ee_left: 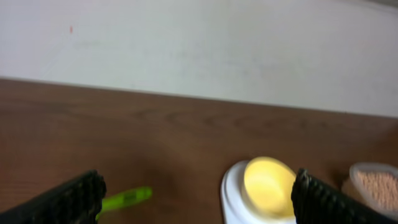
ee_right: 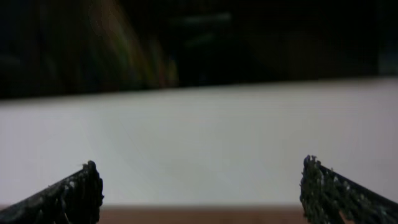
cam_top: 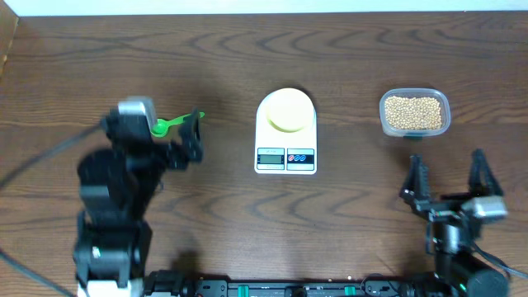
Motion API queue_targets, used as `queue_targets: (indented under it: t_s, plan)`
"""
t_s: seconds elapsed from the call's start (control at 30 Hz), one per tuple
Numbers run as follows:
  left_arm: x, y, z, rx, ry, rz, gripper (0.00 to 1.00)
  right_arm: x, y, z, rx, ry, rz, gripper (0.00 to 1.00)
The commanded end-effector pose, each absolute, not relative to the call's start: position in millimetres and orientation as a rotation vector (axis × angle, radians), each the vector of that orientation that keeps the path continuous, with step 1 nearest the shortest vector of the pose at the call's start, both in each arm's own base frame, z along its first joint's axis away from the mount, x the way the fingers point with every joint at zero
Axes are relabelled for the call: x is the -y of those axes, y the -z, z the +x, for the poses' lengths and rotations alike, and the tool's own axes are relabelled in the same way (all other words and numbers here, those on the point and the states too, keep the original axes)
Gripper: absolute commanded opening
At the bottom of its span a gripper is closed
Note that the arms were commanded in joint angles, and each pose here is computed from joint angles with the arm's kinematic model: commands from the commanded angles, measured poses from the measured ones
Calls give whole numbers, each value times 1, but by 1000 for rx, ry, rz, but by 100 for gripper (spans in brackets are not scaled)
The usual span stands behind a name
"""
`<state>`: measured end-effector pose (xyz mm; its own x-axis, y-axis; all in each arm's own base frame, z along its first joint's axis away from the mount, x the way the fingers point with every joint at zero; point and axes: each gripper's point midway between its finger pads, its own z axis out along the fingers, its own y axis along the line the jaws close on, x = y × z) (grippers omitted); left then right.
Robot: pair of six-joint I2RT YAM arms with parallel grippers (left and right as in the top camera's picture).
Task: Scoop item into bowl and weigh 50g on scale
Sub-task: 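Move the left gripper to the green scoop handle and grasp it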
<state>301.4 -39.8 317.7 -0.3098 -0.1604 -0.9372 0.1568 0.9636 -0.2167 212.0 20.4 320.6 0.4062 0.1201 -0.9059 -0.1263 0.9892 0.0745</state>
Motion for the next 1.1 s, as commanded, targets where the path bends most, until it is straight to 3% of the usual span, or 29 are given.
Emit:
queue_targets:
  t_s: [0.0,0.17,0.33,0.7,0.9,1.07]
  plan:
    - [52,-343,317,-1873,373,61,98,-38,-378,190,-1064,-242,-97,99]
    - [65,-366,317,-1835,443,125,98,-56,-442,193,-1132,-300,-186,99]
    - [64,-380,300,-1788,419,152,98,-70,-475,230,-1331,-352,-231,99]
    - [54,-301,280,-2142,399,48,98,-111,-363,347,-1953,-586,-272,99]
    - [53,-272,303,-2256,394,34,98,-153,-319,359,-2076,-937,-354,99]
    - [45,-271,328,-2321,387,-7,98,-176,-317,355,-2043,-1168,-445,99]
